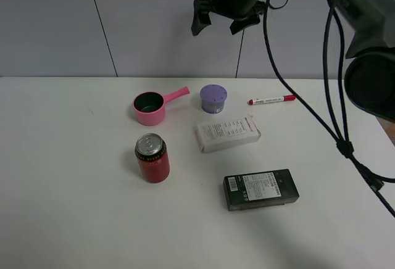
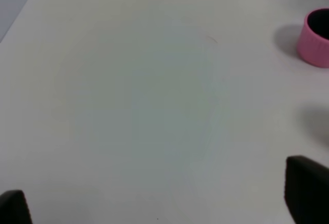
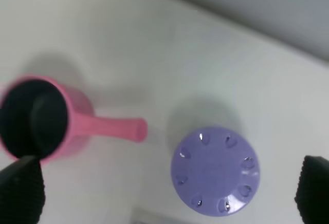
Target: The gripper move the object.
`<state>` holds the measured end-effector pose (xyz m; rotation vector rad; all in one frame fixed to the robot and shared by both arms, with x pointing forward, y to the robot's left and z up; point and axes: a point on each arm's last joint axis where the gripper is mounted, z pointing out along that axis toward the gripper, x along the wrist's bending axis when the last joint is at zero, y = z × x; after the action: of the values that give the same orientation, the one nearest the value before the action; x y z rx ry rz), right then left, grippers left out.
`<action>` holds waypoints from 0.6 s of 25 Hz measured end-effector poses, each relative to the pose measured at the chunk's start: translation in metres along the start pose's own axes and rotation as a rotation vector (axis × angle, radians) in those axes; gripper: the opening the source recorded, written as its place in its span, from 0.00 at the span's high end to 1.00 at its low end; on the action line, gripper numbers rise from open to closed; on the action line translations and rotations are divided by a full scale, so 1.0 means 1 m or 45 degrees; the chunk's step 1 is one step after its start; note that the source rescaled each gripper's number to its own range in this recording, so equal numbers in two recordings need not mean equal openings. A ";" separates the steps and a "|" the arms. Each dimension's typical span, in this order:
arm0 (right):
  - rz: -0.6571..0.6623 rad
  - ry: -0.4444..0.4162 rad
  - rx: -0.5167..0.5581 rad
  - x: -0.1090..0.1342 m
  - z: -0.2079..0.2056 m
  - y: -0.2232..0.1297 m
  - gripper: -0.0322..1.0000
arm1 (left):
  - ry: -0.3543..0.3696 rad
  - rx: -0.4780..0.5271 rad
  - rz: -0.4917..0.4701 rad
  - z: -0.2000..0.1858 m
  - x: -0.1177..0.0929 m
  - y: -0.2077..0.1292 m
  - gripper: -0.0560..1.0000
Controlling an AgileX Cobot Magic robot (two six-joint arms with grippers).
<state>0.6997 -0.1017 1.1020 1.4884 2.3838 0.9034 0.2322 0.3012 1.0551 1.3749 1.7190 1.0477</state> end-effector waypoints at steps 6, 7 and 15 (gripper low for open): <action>-0.061 -0.071 -0.206 0.013 -0.086 0.014 0.01 | 0.000 0.000 0.000 0.000 0.000 0.000 0.00; -0.069 -0.082 -0.232 0.015 -0.098 0.015 0.01 | 0.000 0.000 0.000 0.000 0.000 0.000 0.00; -0.092 -0.114 -0.341 0.025 -0.158 0.009 0.01 | 0.000 0.000 0.000 0.000 0.000 0.000 0.00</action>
<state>0.6220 -0.1395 1.2370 1.3049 2.1394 1.0661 0.2322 0.3012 1.0551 1.3749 1.7190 1.0477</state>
